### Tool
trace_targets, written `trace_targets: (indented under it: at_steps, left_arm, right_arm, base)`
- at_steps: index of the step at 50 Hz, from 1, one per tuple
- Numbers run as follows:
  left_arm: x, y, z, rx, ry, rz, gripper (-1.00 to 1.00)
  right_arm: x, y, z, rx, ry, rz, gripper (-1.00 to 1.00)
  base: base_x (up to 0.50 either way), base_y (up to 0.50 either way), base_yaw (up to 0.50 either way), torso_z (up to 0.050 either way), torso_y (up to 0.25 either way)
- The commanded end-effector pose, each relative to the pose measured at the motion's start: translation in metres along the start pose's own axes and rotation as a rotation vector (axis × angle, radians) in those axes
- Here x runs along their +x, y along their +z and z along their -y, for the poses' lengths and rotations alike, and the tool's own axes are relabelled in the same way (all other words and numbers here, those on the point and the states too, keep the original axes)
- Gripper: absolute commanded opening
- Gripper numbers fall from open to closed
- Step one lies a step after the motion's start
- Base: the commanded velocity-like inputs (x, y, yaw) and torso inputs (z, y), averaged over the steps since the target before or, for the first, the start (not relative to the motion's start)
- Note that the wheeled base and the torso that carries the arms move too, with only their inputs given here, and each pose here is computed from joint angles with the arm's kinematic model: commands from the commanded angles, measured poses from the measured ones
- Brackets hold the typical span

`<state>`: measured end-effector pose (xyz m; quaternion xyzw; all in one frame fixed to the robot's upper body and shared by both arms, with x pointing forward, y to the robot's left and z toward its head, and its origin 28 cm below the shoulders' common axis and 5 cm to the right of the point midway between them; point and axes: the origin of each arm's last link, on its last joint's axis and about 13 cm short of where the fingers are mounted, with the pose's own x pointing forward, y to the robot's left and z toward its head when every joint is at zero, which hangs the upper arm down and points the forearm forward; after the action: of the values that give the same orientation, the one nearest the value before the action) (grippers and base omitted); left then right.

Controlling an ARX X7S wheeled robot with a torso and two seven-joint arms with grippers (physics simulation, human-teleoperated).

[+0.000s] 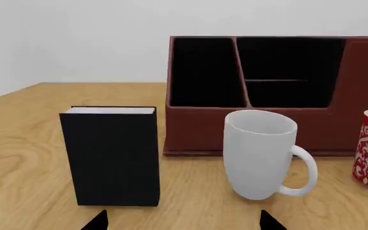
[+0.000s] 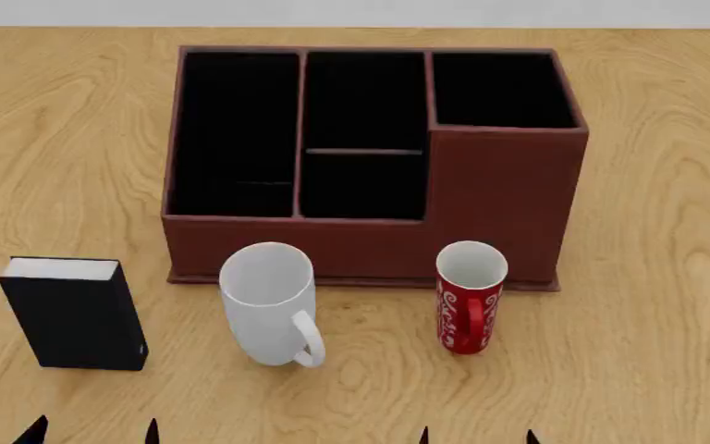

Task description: Pick up the white mug and place it to the right of the caddy.

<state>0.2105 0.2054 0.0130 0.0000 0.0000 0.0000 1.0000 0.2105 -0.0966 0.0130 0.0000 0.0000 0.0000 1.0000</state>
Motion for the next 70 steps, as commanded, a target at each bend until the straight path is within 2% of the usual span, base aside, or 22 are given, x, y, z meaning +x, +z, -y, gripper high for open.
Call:
trace_targets:
  at_steps: [1,2,3,4,7,9,13,16,17,27,30,41,44,46,70]
  left_arm:
    - [0.000,0.000,-0.002,0.000,0.011,0.000,1.00]
    - [0.000,0.001,0.000,-0.003,0.002,-0.002,1.00]
    - [0.000,0.001,0.000,-0.006,0.001,0.000,1.00]
    - [0.000,0.001,0.000,-0.006,0.001,0.000,1.00]
    - [-0.001,0.004,0.001,-0.019,-0.016,0.008,1.00]
    - [0.001,0.008,0.001,0.015,0.013,0.027,1.00]
    - [0.002,0.018,0.001,-0.012,0.007,0.035,1.00]
    - [0.003,0.029,0.002,0.015,-0.006,0.058,1.00]
    - [0.001,0.035,0.002,0.002,-0.017,0.084,1.00]
    - [0.006,0.059,0.002,-0.001,-0.041,0.083,1.00]
    - [0.004,0.073,0.001,0.021,-0.026,0.135,1.00]
    - [0.009,0.107,0.000,0.042,-0.023,0.153,1.00]
    - [0.007,0.115,0.001,0.037,-0.057,0.158,1.00]
    - [0.006,0.119,0.001,0.054,-0.042,0.175,1.00]
    - [0.000,0.129,0.003,0.049,-0.045,0.203,1.00]
  right_arm:
    - [0.000,0.000,0.000,-0.009,0.000,0.000,1.00]
    - [0.000,0.000,0.001,0.038,0.002,-0.009,1.00]
    - [-0.001,0.000,0.000,0.065,0.108,-0.011,1.00]
    - [-0.001,0.000,0.003,0.061,-0.003,-0.026,1.00]
    - [0.001,0.000,0.006,0.023,0.006,-0.012,1.00]
    - [-0.001,0.006,0.009,0.072,0.039,-0.004,1.00]
    - [0.000,0.016,0.015,0.070,0.054,-0.023,1.00]
    - [0.002,0.026,0.019,0.035,0.048,-0.037,1.00]
    - [0.003,0.031,0.020,-0.005,0.038,-0.043,1.00]
    - [0.007,0.069,0.026,-0.031,0.071,-0.030,1.00]
    - [0.007,0.082,0.027,-0.060,0.073,-0.012,1.00]
    - [0.018,0.121,0.034,-0.086,0.089,-0.001,1.00]
    - [0.019,0.128,0.035,-0.115,0.080,0.007,1.00]
    - [0.018,0.134,0.035,-0.133,0.081,0.012,1.00]
    - [0.014,0.140,0.034,-0.134,0.094,0.027,1.00]
  base:
    - [0.00,0.00,0.00,0.000,0.000]
    - [0.00,0.00,0.00,0.000,0.000]
    - [0.00,0.00,0.00,0.000,0.000]
    - [0.00,0.00,0.00,0.000,0.000]
    - [0.00,0.00,0.00,0.000,0.000]
    - [0.00,0.00,0.00,0.000,0.000]
    - [0.00,0.00,0.00,0.000,0.000]
    - [0.00,0.00,0.00,0.000,0.000]
    - [0.00,0.00,0.00,0.000,0.000]
    - [0.00,0.00,0.00,0.000,0.000]
    - [0.00,0.00,0.00,0.000,0.000]
    - [0.00,0.00,0.00,0.000,0.000]
    - [0.00,0.00,0.00,0.000,0.000]
    - [0.00,0.00,0.00,0.000,0.000]
    - [0.00,0.00,0.00,0.000,0.000]
